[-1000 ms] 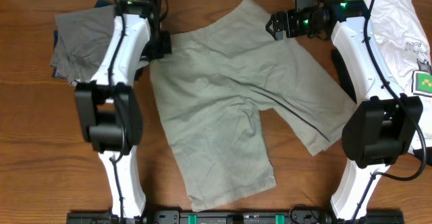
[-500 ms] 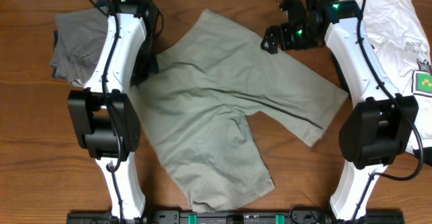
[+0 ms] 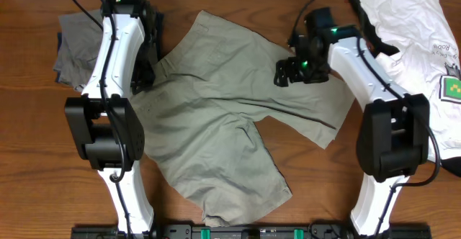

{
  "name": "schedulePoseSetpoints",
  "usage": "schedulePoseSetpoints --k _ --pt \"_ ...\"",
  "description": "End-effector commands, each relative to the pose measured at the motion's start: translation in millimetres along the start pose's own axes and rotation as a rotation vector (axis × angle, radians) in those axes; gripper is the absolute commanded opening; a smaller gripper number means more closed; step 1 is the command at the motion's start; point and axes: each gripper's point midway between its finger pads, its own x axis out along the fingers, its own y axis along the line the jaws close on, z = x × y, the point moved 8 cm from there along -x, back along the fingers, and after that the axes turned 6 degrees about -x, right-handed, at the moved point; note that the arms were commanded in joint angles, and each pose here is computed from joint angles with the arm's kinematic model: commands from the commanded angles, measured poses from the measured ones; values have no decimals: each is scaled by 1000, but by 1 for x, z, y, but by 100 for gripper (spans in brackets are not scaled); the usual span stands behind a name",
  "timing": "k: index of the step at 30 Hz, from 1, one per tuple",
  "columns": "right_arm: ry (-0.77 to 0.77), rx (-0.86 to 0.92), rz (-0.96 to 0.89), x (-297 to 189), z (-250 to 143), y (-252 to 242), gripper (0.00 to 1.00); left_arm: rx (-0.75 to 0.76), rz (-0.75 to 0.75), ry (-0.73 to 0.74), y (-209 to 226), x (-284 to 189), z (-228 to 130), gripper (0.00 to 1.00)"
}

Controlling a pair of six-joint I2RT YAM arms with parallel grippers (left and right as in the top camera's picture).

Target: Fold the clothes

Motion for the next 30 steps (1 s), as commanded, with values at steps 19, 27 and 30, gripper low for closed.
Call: schedulePoseSetpoints --k 19,27,30 --pt "-16 -67 -277 49 -21 24 1 -254 -314 -466 81 -114 -27 84" --pt "-93 -35 -298 56 -9 5 1 -237 -324 -497 82 -118 -25 94" --pt "-95 -17 -302 66 -7 -5 2 -233 -326 -504 81 -119 -24 95"
